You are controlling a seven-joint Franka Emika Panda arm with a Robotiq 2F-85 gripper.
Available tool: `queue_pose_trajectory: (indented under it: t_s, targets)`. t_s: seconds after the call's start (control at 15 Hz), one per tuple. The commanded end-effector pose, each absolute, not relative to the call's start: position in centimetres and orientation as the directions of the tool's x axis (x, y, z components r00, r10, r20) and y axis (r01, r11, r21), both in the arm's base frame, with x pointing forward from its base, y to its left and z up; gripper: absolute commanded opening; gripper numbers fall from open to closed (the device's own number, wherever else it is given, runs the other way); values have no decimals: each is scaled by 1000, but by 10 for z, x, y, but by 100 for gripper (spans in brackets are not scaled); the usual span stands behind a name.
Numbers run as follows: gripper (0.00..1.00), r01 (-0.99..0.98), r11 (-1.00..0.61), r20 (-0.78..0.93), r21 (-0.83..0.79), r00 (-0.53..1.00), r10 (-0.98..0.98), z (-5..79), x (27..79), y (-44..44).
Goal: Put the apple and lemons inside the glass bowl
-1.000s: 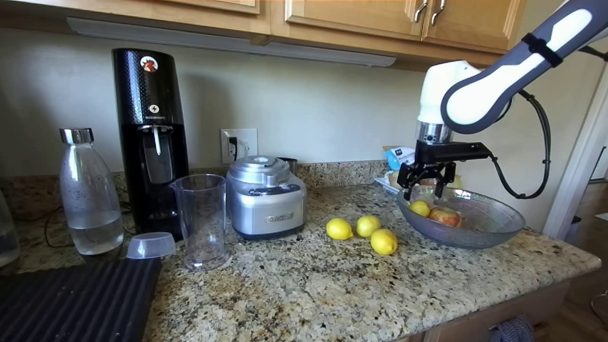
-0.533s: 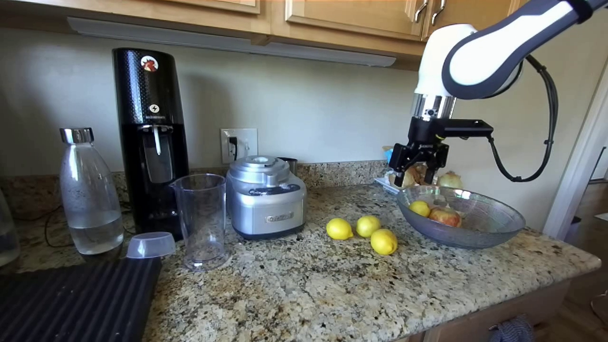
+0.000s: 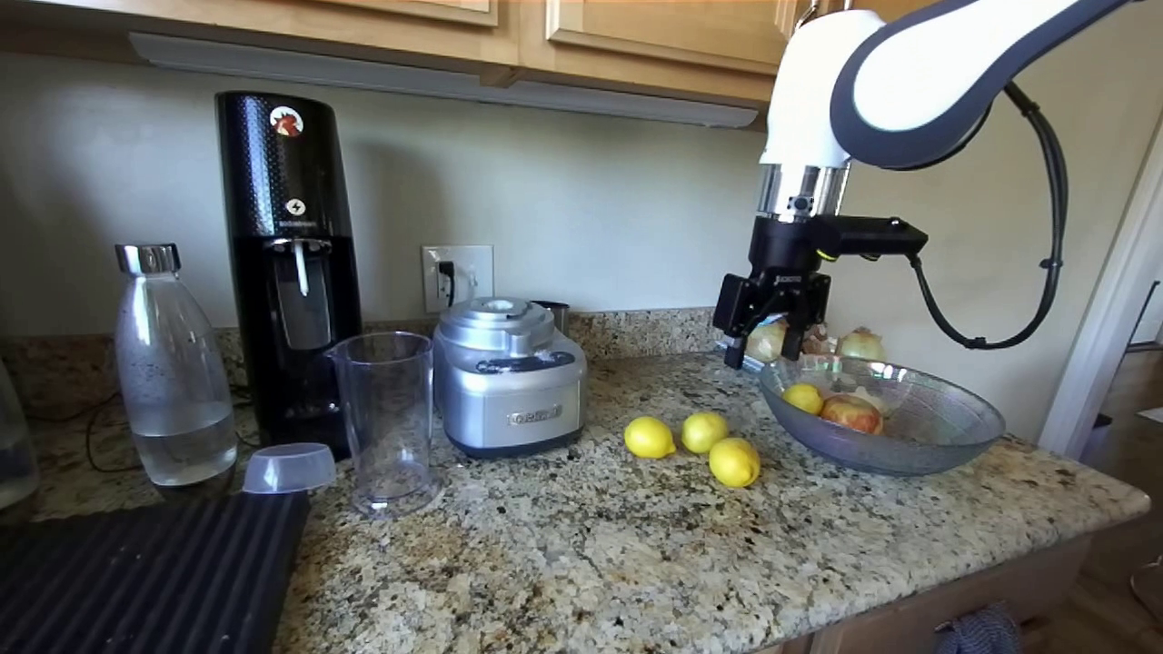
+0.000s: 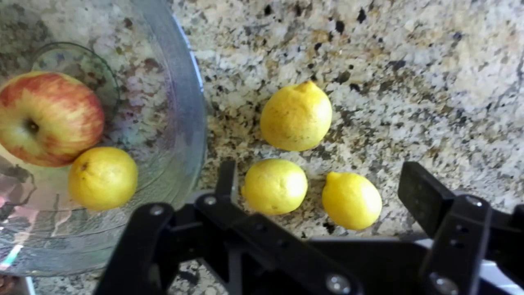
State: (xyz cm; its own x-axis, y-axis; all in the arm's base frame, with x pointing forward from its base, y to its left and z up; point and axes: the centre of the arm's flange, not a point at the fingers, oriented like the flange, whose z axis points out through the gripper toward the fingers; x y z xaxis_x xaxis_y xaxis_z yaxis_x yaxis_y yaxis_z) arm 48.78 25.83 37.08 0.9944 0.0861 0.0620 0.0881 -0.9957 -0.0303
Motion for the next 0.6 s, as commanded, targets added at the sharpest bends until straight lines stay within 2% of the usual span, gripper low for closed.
queue_pose_trajectory:
  t_s: [0.0,0.53]
  targets:
    - [100,64,-997,-20,-31,998,65,360,487,288]
    - [100,-163,-987,-57,3,985,-163,305,514,305]
